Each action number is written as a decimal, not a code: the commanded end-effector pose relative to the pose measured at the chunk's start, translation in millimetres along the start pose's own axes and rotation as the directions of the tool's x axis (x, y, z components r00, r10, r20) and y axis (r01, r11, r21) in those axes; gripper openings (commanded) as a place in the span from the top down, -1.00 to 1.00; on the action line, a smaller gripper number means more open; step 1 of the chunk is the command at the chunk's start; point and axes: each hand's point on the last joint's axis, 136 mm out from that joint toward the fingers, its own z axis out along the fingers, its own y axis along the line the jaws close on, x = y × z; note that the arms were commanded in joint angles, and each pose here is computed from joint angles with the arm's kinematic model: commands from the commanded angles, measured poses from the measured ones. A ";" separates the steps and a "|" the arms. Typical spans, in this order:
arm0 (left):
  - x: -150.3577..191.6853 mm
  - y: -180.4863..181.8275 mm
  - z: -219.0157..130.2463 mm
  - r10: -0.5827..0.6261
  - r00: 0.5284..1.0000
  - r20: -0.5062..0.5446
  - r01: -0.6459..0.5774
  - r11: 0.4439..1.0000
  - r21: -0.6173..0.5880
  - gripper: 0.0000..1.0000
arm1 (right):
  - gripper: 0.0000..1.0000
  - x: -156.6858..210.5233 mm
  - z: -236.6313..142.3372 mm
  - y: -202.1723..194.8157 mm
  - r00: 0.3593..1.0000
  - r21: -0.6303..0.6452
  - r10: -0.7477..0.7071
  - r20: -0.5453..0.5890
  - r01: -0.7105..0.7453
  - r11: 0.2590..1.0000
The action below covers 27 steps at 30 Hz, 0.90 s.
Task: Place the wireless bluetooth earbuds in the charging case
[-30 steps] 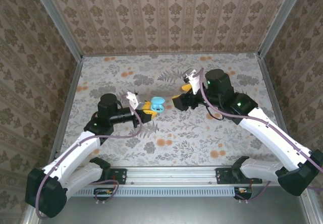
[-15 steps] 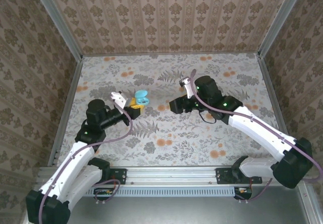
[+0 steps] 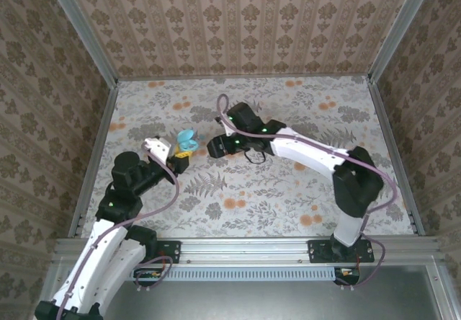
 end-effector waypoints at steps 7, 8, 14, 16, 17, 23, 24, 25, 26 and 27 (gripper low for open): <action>-21.0 10.1 -33.1 0.068 0.997 0.042 -0.062 0.989 -0.132 0.46 | -0.08 12.1 67.9 16.5 0.987 -0.003 0.113 -0.115 -0.114 0.993; -21.3 10.6 -35.8 0.073 0.996 0.045 -0.066 0.988 -0.142 0.46 | -0.03 12.9 73.1 17.6 0.986 -0.007 0.116 -0.119 -0.118 0.993; -25.7 12.1 -47.5 0.088 0.994 0.070 -0.074 0.981 -0.180 0.46 | 0.15 20.1 102.3 27.4 0.984 -0.016 0.081 -0.160 -0.084 0.996; -27.0 12.0 -49.5 0.088 0.993 0.076 -0.073 0.980 -0.184 0.46 | 0.20 21.3 111.4 27.9 0.985 -0.005 0.055 -0.166 -0.057 0.998; -27.0 12.0 -50.2 0.088 0.993 0.076 -0.073 0.980 -0.185 0.46 | 0.22 21.4 116.4 27.9 0.985 0.002 0.038 -0.168 -0.038 0.999; -28.6 11.6 -54.7 0.091 0.992 0.083 -0.073 0.978 -0.194 0.46 | 0.23 22.7 140.8 30.2 0.982 0.038 -0.067 -0.176 0.075 0.996; -28.8 11.7 -55.4 0.089 0.992 0.085 -0.071 0.978 -0.196 0.46 | 0.23 23.2 144.1 30.8 0.981 0.042 -0.086 -0.176 0.095 0.995; -28.9 11.7 -56.0 0.091 0.992 0.086 -0.072 0.978 -0.198 0.47 | 0.22 22.3 147.3 31.0 0.979 0.047 -0.105 -0.172 0.114 0.992; -29.8 11.6 -56.5 0.092 0.992 0.090 -0.073 0.977 -0.198 0.47 | 0.22 22.7 150.7 31.5 0.977 0.051 -0.125 -0.173 0.136 0.989; -29.8 11.5 -56.9 0.091 0.992 0.091 -0.072 0.977 -0.199 0.47 | 0.22 22.5 153.2 31.0 0.975 0.057 -0.139 -0.172 0.151 0.987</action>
